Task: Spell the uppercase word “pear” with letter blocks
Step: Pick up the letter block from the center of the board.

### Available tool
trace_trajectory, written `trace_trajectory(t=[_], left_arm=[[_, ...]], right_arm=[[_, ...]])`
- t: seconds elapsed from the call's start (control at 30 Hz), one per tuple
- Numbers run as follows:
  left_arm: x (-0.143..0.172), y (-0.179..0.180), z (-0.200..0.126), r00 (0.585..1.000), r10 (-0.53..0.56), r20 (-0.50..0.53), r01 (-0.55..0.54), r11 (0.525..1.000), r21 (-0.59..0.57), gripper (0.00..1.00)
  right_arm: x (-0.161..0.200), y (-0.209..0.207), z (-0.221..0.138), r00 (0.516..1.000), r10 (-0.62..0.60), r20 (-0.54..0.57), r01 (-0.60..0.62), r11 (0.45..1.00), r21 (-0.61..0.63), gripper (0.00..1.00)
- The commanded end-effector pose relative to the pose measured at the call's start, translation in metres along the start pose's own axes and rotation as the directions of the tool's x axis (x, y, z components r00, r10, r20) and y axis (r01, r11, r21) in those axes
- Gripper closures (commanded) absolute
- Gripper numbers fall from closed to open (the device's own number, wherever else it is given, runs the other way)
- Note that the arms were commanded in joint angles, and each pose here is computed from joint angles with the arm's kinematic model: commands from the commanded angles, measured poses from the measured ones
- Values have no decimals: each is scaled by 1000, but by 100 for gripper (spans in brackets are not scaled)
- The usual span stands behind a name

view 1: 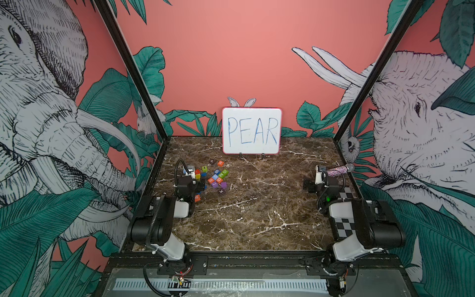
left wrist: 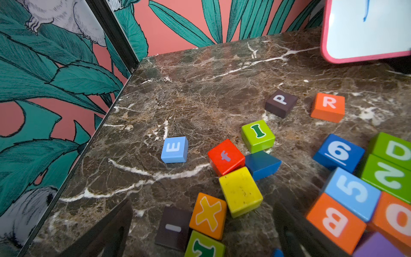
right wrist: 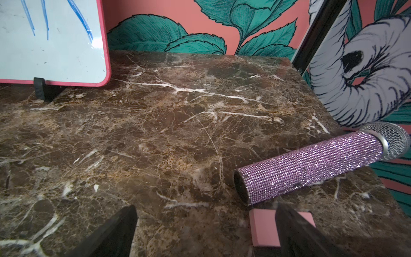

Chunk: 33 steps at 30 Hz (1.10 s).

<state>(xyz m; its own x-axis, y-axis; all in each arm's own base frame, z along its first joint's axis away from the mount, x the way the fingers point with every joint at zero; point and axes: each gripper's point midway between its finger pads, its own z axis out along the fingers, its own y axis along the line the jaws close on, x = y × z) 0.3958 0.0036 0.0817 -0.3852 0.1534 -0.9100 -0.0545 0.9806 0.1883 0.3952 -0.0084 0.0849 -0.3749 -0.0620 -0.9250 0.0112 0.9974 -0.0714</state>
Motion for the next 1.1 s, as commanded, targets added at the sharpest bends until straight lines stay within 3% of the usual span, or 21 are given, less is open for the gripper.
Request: trace_trajectory(t=[0.0,0.07,0.2,0.3,0.37,0.47,0.6,0.77,1.07], left_arm=[[-15,2,-2,999,-14,42,13,1000,3,1],[-21,6,-3,998,-12,61,13,1000,-24,1],[-43,31,-9,996,-26,-81,13,988,-153,1],[-68,31,-15,992,-67,-104,53,990,-131,1],[-79,21,-15,983,-138,-118,129,988,-79,1],[-84,-2,-7,967,-162,-198,170,985,22,1],[-82,-23,11,927,-162,-337,197,978,73,1],[-83,-43,24,847,-216,-486,282,957,67,8],[-86,-80,44,766,-319,-558,371,928,-21,22]], right_arm=[[-7,-25,-8,996,57,70,-67,988,141,2],[-8,-24,-7,997,49,56,-56,988,142,1],[-27,-18,-20,999,-15,53,6,985,170,1],[-53,9,-33,986,-163,40,152,969,193,1],[-63,24,-38,991,-136,-9,135,966,219,1],[-72,66,-38,996,-47,-72,51,997,62,1],[-75,132,-40,988,-96,-118,77,985,-153,1],[-67,196,-31,952,-234,-197,138,903,-407,1],[-76,250,-17,927,-328,-182,163,789,-592,1]])
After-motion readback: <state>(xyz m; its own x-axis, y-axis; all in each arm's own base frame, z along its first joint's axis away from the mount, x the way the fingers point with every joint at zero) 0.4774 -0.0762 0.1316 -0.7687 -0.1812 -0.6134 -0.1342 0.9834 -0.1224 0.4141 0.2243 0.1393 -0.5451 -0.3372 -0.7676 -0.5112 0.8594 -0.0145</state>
